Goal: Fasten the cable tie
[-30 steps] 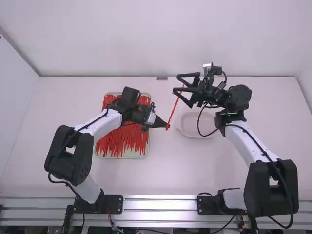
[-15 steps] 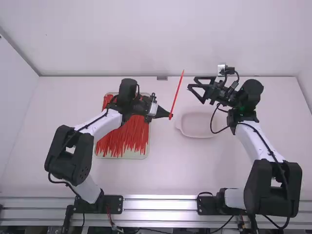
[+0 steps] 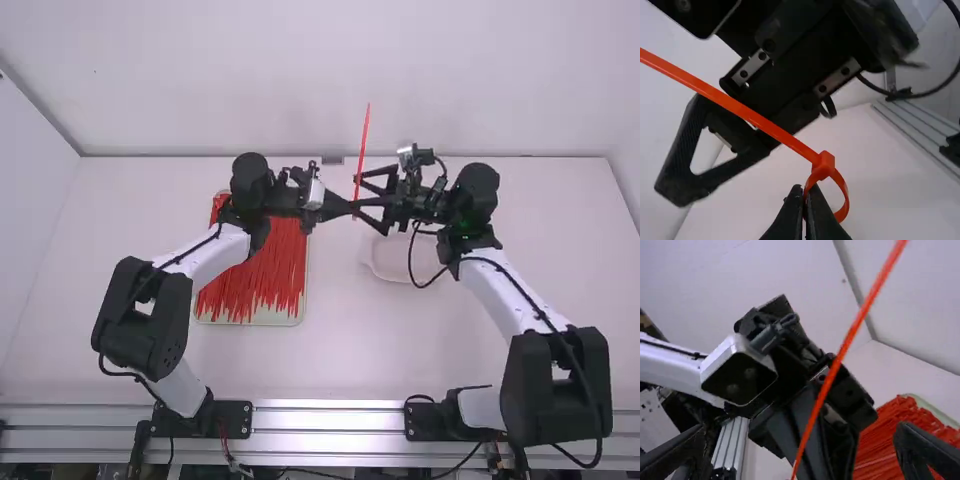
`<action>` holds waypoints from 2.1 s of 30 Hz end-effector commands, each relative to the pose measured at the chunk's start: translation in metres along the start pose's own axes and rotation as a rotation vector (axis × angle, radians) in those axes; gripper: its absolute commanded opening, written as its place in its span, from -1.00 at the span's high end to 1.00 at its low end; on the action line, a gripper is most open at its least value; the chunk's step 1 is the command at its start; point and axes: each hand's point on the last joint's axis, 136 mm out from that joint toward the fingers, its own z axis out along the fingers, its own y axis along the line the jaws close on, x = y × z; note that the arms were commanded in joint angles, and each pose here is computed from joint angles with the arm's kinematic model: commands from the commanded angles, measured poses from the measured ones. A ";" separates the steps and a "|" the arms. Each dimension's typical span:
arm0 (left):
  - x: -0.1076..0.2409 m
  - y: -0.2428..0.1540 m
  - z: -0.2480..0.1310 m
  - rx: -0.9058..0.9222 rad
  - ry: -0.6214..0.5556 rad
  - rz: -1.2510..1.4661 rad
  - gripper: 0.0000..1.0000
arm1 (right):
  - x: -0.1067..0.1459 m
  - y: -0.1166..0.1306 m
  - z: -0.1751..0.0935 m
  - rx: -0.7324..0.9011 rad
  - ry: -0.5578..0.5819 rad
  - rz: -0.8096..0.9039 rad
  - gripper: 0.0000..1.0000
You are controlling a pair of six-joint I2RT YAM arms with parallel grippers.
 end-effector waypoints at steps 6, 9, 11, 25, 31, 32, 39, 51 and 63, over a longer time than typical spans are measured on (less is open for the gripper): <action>0.005 -0.003 0.002 0.005 0.003 -0.100 0.95 | -0.013 0.006 0.004 0.004 -0.020 -0.042 -0.82; 0.006 -0.004 0.003 0.007 0.003 -0.100 0.96 | -0.014 0.005 0.003 0.008 -0.022 -0.021 -0.50; 0.006 -0.003 0.001 0.000 0.003 -0.096 0.95 | -0.014 0.005 0.003 0.008 -0.022 -0.021 -0.19; 0.007 -0.003 0.003 -0.004 0.006 -0.128 0.78 | -0.014 0.004 0.003 0.012 -0.024 -0.003 1.00; 0.024 0.017 0.000 -0.134 0.048 -0.298 -0.98 | -0.019 -0.005 -0.008 0.049 -0.043 -0.006 1.00; 0.025 0.017 0.000 -0.135 0.053 -0.296 -0.98 | -0.019 -0.006 -0.009 0.052 -0.044 -0.006 1.00; 0.063 0.022 -0.006 -0.237 0.165 -0.399 -0.98 | -0.012 -0.049 -0.041 0.229 -0.057 0.056 1.00; 0.106 0.007 -0.019 -0.266 0.326 -0.468 -0.98 | 0.053 -0.121 -0.089 0.665 0.091 0.154 1.00; 0.120 0.011 -0.033 -0.341 0.362 -0.597 -0.98 | 0.134 -0.175 -0.109 0.817 0.251 0.328 1.00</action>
